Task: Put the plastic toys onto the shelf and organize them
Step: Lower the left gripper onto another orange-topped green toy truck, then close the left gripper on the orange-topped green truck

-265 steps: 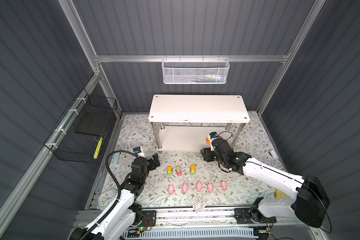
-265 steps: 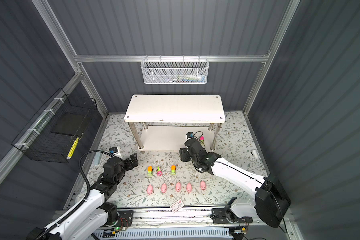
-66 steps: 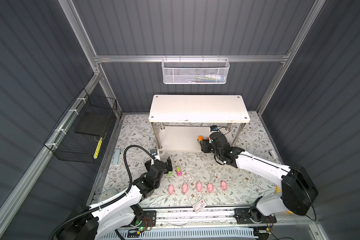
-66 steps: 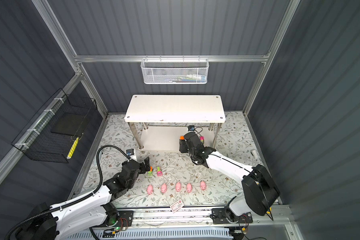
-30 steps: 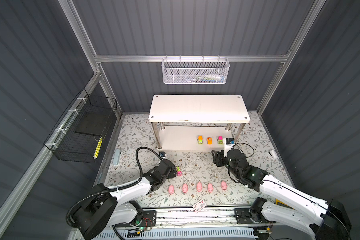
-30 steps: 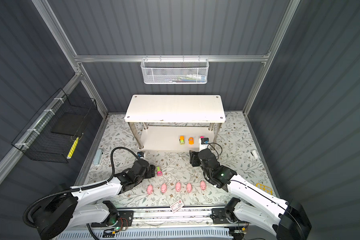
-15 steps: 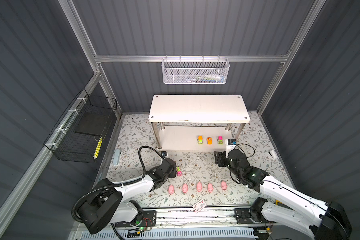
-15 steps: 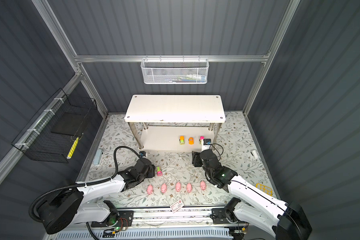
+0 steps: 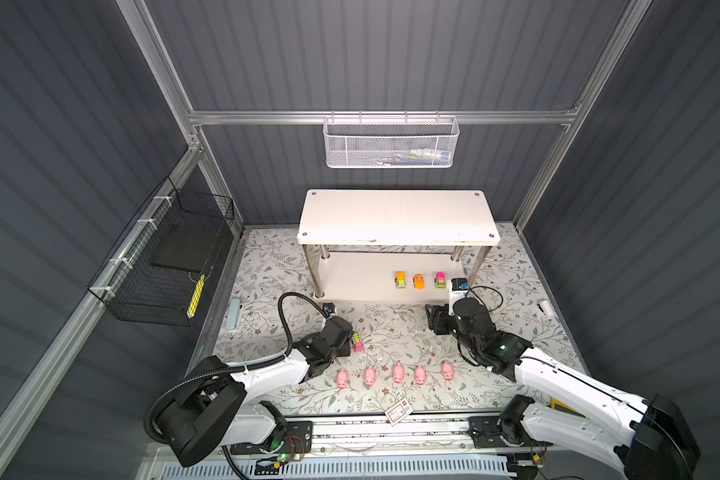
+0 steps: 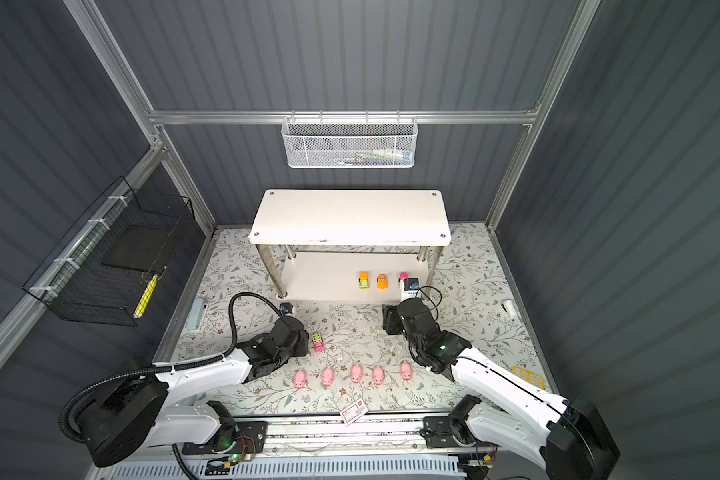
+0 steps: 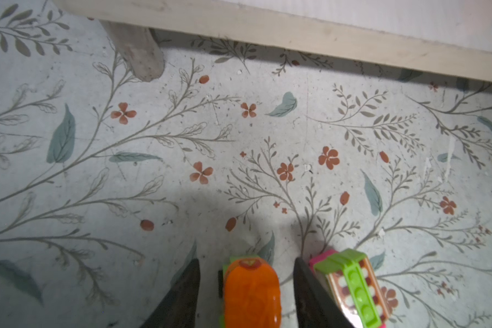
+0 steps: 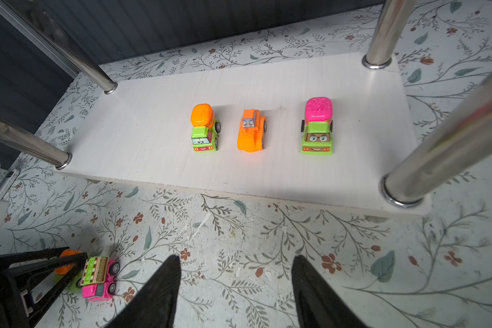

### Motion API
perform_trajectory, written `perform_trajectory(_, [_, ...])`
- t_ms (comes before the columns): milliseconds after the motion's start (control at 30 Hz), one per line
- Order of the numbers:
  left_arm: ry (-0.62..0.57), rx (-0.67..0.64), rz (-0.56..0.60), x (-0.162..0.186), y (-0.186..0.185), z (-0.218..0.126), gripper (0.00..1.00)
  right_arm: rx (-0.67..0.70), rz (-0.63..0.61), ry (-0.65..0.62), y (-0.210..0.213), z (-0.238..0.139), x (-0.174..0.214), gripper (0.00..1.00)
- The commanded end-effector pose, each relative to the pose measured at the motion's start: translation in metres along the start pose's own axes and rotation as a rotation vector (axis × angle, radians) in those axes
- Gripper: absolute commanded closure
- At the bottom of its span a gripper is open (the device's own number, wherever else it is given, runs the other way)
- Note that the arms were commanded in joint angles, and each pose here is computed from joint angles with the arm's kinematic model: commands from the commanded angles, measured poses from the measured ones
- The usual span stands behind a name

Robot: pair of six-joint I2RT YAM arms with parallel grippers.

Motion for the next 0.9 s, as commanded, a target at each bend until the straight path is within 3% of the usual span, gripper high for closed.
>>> perform_trajectory(0, [0.004, -0.008, -0.002, -0.002, -0.003, 0.002, 0.48, -0.006, 0.013, 0.002, 0.0, 0.002, 0.001, 0.36])
perform_trajectory(267, [0.008, -0.01, -0.001, 0.0, -0.004, 0.004, 0.58, 0.002, 0.017, 0.014, -0.002, 0.004, 0.005, 0.36])
perform_trajectory(400, [-0.005, -0.009, -0.005, -0.004, -0.004, 0.001, 0.68, 0.001, 0.019, 0.018, -0.002, 0.005, 0.006, 0.36])
perform_trajectory(867, [-0.051, -0.006, 0.021, -0.035, -0.017, -0.024, 0.68, 0.008, 0.026, 0.026, -0.004, 0.006, 0.008, 0.36])
Point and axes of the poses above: each gripper's point midway between its finger pads, its own z axis out along the fingers, its own y axis along the line the jaws close on, x = y × z, the point moved 5 cm from there along -z, back along the fingers, and after that the axes turned 6 degrees about -z, right-handed, at the moved point
